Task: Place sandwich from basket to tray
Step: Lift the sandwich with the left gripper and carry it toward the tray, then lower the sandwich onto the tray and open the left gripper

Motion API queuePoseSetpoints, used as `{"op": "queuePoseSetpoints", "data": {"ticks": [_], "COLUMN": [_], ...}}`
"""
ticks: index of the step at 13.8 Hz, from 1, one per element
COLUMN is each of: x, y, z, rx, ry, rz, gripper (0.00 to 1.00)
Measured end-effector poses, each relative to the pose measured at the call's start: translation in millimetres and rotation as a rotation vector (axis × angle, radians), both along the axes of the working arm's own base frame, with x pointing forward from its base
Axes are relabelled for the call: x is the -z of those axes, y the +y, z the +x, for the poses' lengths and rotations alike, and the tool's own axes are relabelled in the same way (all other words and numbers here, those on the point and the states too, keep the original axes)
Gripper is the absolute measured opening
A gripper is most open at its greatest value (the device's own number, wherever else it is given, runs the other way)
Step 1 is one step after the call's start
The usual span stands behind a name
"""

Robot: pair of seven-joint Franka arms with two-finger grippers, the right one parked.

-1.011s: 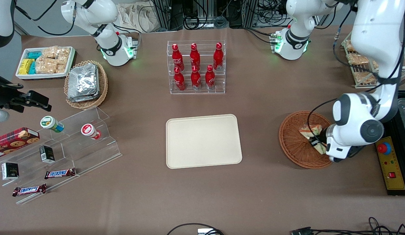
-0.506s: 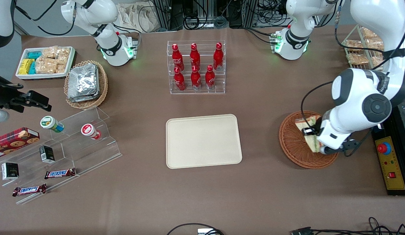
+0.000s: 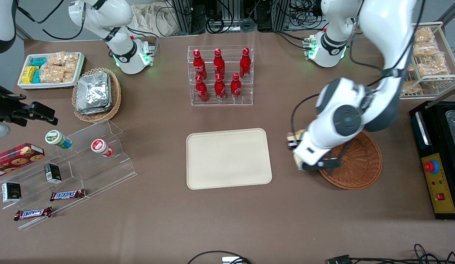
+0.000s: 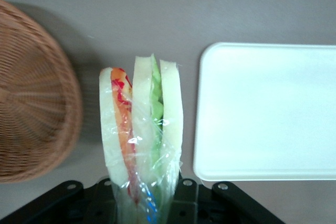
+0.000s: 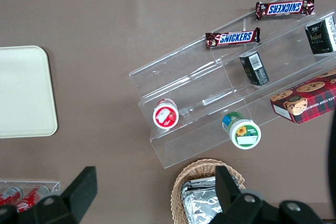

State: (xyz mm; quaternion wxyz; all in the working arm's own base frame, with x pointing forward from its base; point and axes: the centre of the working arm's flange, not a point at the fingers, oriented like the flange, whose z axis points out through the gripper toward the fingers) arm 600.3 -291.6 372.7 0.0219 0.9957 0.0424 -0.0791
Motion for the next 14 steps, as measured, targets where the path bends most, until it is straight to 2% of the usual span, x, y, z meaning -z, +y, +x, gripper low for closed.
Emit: {"op": "queuePoseSetpoints", "data": {"ticks": [6, 14], "x": [94.2, 171.7], "y": [-100.7, -120.0], "z": [-24.7, -32.1], "rx": [0.072, 0.155], "ry": [0.103, 0.074], "rz": [0.002, 0.061], "gripper": [0.26, 0.27]}}
